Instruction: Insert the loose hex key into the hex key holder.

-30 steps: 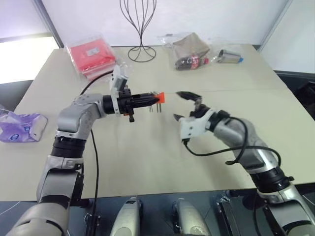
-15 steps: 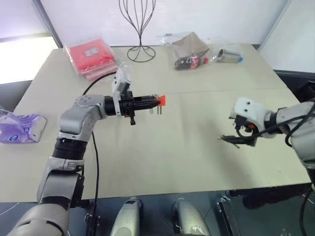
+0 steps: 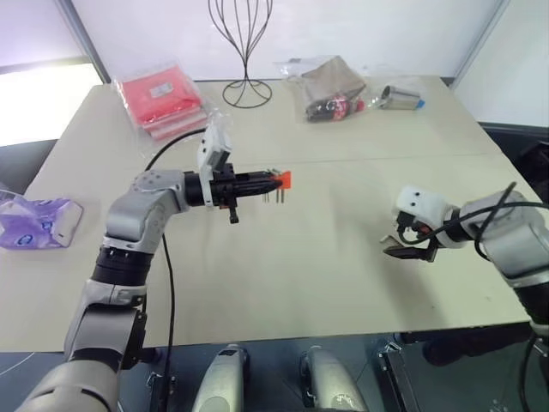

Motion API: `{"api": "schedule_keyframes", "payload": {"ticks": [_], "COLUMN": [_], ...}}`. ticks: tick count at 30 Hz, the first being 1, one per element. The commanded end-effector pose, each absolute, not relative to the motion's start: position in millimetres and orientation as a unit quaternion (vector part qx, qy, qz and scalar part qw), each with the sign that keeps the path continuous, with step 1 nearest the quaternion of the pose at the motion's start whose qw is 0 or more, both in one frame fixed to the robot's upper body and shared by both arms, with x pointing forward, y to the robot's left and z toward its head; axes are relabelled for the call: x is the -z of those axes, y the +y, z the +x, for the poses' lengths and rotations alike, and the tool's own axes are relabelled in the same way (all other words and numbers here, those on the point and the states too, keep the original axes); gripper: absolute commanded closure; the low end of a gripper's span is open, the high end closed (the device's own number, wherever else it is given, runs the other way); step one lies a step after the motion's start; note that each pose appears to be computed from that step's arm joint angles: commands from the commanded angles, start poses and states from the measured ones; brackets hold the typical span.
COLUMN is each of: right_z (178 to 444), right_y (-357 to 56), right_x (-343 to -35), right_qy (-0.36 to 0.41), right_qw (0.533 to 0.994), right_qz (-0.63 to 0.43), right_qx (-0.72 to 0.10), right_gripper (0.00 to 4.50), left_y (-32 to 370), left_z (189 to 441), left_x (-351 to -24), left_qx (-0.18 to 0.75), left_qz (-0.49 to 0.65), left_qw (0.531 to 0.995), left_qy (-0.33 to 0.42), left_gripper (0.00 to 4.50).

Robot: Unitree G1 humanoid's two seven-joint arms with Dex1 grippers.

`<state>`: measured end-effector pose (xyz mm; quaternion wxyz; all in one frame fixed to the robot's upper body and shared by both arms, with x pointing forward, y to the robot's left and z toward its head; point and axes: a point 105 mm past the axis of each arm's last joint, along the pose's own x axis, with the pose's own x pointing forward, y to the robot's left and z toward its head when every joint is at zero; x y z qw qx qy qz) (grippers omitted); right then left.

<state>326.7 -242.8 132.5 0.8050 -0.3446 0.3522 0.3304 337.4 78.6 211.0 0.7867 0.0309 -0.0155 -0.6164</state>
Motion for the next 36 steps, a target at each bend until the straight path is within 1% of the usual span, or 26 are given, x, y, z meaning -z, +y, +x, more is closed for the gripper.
{"api": "schedule_keyframes", "payload": {"ticks": [1, 5, 8, 10, 11, 12, 15, 16, 20, 22, 25, 27, 28, 29, 31, 32, 33, 34, 36], "right_z": [334, 337, 338, 338, 338, 339, 339, 339, 338, 346, 367, 375, 377, 378, 375, 373, 370, 362, 347], "right_y": [-246, -253, -255, -256, -257, -258, -260, -260, -255, -242, -226, -203, -196, -185, -163, -156, -149, -137, -119], "right_x": [-134, -127, -121, -118, -116, -115, -112, -112, -114, -126, -155, -190, -202, -215, -239, -247, -255, -271, -288], "right_qy": [0.346, 0.357, 0.365, 0.371, 0.373, 0.375, 0.38, 0.381, 0.37, 0.299, 0.181, 0.037, -0.009, -0.053, -0.124, -0.147, -0.175, -0.229, -0.297], "right_qw": [0.811, 0.809, 0.808, 0.807, 0.807, 0.807, 0.807, 0.807, 0.814, 0.83, 0.884, 0.903, 0.909, 0.921, 0.94, 0.944, 0.943, 0.935, 0.92], "right_qz": [-0.344, -0.341, -0.335, -0.33, -0.329, -0.329, -0.325, -0.324, -0.313, -0.333, -0.317, -0.329, -0.333, -0.308, -0.242, -0.218, -0.213, -0.207, -0.201], "right_qx": [-0.324, -0.319, -0.318, -0.318, -0.318, -0.317, -0.314, -0.315, -0.32, -0.332, -0.293, -0.272, -0.252, -0.234, -0.208, -0.198, -0.186, -0.172, -0.16], "right_gripper": [0.03, 0.03, 0.8, 1.79, 2.35, 2.76, 4.32, 4.42, 4.42, 4.42, 4.42, 4.42, 4.42, 4.42, 4.42, 4.42, 4.42, 4.42, 4.42], "left_y": [80, 81, 83, 83, 83, 83, 83, 83, 83, 83, 83, 82, 82, 81, 80, 80, 80, 80, 80], "left_z": [333, 333, 333, 333, 333, 333, 334, 334, 334, 334, 334, 335, 336, 336, 337, 337, 338, 338, 339], "left_x": [-222, -222, -223, -223, -223, -223, -224, -224, -224, -224, -223, -222, -222, -222, -222, -222, -222, -221, -220], "left_qx": [0.614, 0.609, 0.606, 0.605, 0.604, 0.604, 0.603, 0.602, 0.601, 0.601, 0.601, 0.601, 0.601, 0.602, 0.603, 0.604, 0.603, 0.604, 0.605], "left_qz": [0.038, 0.038, 0.038, 0.038, 0.039, 0.039, 0.039, 0.039, 0.039, 0.038, 0.036, 0.035, 0.035, 0.035, 0.036, 0.036, 0.036, 0.038, 0.04], "left_qw": [0.787, 0.791, 0.794, 0.794, 0.795, 0.795, 0.796, 0.796, 0.798, 0.798, 0.798, 0.798, 0.797, 0.797, 0.796, 0.796, 0.796, 0.795, 0.795], "left_qy": [-0.037, -0.037, -0.037, -0.038, -0.038, -0.038, -0.039, -0.04, -0.04, -0.04, -0.039, -0.038, -0.037, -0.036, -0.034, -0.034, -0.033, -0.03, -0.027], "left_gripper": [4.5, 4.5, 4.5, 4.5, 4.5, 4.5, 4.5, 4.5, 4.5, 4.5, 4.5, 4.5, 4.5, 4.5, 4.5, 4.5, 4.5, 4.5, 4.5]}}
